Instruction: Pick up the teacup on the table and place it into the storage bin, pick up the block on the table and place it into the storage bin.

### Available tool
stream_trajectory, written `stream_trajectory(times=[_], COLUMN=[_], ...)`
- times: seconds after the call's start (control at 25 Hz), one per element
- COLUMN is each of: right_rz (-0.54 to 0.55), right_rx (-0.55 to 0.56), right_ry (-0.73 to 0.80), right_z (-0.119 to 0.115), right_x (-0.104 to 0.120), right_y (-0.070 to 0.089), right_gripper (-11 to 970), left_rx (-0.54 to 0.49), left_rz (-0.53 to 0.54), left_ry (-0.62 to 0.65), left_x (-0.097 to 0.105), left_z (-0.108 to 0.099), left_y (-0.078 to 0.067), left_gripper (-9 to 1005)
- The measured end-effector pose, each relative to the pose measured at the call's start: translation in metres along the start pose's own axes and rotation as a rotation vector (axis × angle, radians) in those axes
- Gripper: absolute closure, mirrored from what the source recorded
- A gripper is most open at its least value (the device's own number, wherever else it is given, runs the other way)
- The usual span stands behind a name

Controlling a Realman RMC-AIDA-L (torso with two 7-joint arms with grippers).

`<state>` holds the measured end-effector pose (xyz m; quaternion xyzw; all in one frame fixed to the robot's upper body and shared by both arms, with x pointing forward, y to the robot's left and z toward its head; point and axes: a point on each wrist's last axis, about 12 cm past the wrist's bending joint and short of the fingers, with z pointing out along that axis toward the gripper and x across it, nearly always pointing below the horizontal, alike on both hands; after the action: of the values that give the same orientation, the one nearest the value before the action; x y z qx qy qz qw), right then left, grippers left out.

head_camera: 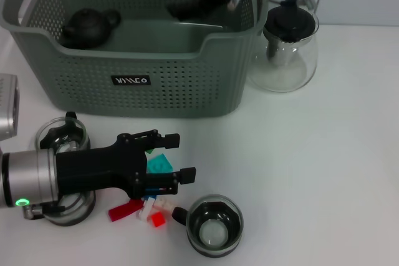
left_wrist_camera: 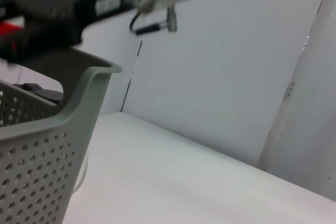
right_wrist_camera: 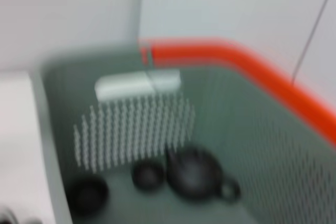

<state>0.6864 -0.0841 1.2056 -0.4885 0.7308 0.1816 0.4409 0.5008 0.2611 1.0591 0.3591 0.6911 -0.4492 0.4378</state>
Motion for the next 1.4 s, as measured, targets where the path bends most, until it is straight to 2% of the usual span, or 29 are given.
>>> stream_trajectory(times=[0.04,0.08,0.12,0.32,0.52,0.6,0.84,1.2,1.4], right_rz=[0.008,0.02,0.02,0.011,-0.018,-0.023,-0.076,-0.151,-0.167], right_rx=[-0.011,-0.034,-0.034,-0.119,-0.226,-0.258,-0.398,-0.654,-0.733], right_ry=[-0.033,-0.123,-0.123,-0.288,-0.349,-0.347,-0.32,-0.225,-0.103], right_z=[-0.006,-0.023,-0.023,-0.066,-0.099,-0.108,-0.126,-0.146,-0.142], right_x=[-0.003,-0.007,-0.007,-0.007,0.011,0.023,0.057,0.097,0.109], right_y=[0.0,-0.001,-0.001,0.007,0.023,0.028,0.047,0.075,0.084], right_gripper=[382,363,345,271,276,204,43,58,60], left_rx=[0.0,0.0,0.0,-0.002,-0.004,-0.006,-0.008,-0.013,-0.015], left_rz=[0.0,0.0,0.001,0.001,0.0,0.0,-0.004,0.002,0.004], left_ry=[0.0,0.0,0.0,0.001,0.002,0.002,0.001,0.011,0.013], left_x=[0.0,0.0,0.0,0.0,0.0,0.0,0.001,0.001,0.0], left_z=[0.0,0.0,-0.001,-0.001,-0.002,-0.003,-0.004,-0.005,-0.004], left_y=[0.0,0.0,0.0,0.0,0.0,0.0,0.0,0.001,0.002], left_gripper=[169,169,169,169,169,169,168,168,168])
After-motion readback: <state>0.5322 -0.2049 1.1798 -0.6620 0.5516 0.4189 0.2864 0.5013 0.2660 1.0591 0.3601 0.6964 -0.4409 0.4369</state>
